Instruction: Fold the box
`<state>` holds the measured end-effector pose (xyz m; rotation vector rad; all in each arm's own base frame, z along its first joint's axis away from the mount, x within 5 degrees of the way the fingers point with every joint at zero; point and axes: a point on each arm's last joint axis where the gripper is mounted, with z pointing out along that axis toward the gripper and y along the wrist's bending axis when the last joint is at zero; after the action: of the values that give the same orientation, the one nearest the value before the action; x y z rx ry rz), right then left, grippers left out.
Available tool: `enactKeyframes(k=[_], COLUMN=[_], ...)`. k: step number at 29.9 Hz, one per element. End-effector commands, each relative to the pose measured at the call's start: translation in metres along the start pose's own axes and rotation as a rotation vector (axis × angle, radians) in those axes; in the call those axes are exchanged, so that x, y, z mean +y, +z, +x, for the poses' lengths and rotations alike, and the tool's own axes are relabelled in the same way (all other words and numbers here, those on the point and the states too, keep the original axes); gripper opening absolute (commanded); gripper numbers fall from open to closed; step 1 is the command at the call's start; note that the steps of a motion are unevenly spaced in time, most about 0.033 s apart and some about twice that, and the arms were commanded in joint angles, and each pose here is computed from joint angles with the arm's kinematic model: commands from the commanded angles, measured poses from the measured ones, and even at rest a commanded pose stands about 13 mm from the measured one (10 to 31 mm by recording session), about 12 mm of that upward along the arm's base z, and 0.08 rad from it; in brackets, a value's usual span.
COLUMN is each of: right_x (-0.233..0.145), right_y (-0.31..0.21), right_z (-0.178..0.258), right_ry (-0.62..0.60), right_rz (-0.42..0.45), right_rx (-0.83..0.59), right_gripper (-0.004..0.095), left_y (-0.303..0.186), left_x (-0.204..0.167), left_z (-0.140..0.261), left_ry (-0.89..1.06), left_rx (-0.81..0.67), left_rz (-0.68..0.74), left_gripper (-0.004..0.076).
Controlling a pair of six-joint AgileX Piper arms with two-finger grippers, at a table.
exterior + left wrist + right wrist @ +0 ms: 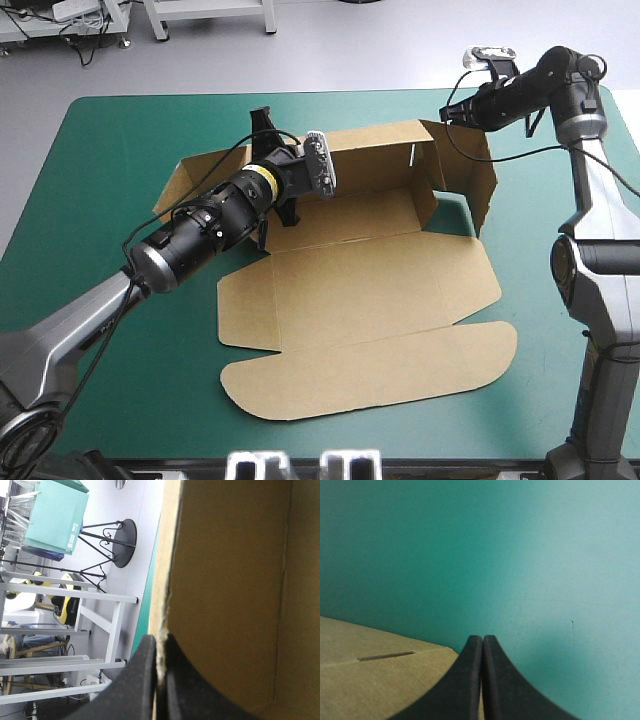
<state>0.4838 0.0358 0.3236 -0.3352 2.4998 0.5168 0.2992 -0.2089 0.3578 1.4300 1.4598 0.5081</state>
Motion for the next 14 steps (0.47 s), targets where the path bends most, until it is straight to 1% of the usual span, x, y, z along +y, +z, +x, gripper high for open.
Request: enactKeyframes(k=[1,5,10,14], right_x=[0.030,0.037,0.050,0.054], right_y=[-0.055,-0.065,-0.064,-0.070], right_z=[-0.005,0.013,0.037,0.048], right_ry=[-0.041,-0.041,-0.051,-0.075], right_rz=[-0.031,-0.036,-0.156,-0.159], right_rx=[-0.086,-0.038,0.005,0.021], right_gripper=[-0.0019,-0.0019,-0.0019,-0.0019], left_y=[-0.018,-0.014,-0.006,0.002], left_x=[0.024,0.026,0.023,0.018], left_z=[-0.003,0.000,0.001,0.002], left_ry=[-0.046,-0.054,-0.046,-0.037], left_rx=[-0.070,-0.085,-0.086,-0.065], left_rz=[-0.087,-0.102,-0.095,-0.073], left_gripper=[-0.0008,-0.0008,-0.0008,-0.0008])
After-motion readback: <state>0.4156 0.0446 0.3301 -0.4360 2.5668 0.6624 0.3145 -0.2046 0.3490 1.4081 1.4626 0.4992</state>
